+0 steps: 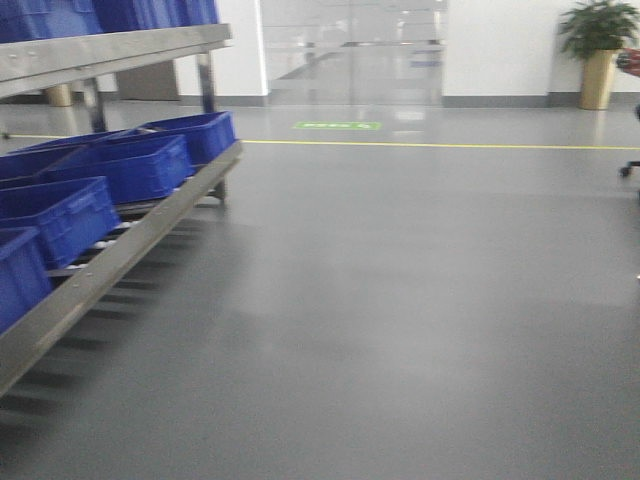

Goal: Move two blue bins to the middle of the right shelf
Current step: 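Drive the base along the aisle to the next shelf carrying the bin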

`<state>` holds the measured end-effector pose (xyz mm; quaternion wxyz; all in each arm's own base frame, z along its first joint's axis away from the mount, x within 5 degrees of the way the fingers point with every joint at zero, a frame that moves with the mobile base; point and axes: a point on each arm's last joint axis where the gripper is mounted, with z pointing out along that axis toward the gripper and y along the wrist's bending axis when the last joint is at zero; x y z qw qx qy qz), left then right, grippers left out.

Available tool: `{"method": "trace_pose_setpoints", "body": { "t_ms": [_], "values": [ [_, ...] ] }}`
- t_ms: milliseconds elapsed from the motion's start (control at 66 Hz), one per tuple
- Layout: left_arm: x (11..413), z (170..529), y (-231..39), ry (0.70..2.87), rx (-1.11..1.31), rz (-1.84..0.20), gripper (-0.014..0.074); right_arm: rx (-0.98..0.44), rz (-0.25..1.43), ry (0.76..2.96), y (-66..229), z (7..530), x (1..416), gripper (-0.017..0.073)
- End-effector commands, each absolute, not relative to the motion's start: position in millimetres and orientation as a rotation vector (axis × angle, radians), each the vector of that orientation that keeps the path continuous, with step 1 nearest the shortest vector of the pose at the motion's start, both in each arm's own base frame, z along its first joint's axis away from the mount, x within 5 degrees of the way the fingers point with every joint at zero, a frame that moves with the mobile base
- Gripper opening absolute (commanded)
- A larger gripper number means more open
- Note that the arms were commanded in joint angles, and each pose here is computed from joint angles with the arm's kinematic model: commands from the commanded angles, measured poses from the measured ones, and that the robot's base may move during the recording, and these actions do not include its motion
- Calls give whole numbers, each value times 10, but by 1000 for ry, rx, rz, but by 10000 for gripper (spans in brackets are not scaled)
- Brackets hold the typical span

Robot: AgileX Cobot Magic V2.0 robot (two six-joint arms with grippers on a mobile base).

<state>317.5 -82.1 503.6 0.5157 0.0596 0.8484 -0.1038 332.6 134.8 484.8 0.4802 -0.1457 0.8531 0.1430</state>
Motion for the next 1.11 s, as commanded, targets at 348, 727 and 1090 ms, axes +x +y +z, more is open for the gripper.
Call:
{"method": "trace_pose_setpoints", "body": {
  "t_ms": [348,727,1090],
  "values": [
    [3055,5189,-942,1967,141,-419,-111,-333,400,2007,1392,4920,3346,-151],
    [3055,5189,-942,1967,141,-419,-111,-333,400,2007,1392,4920,3346,-151],
    [3055,5189,-942,1967,141,-419,-111,-333,400,2007,1392,4920,3346,-151]
  ]
}}
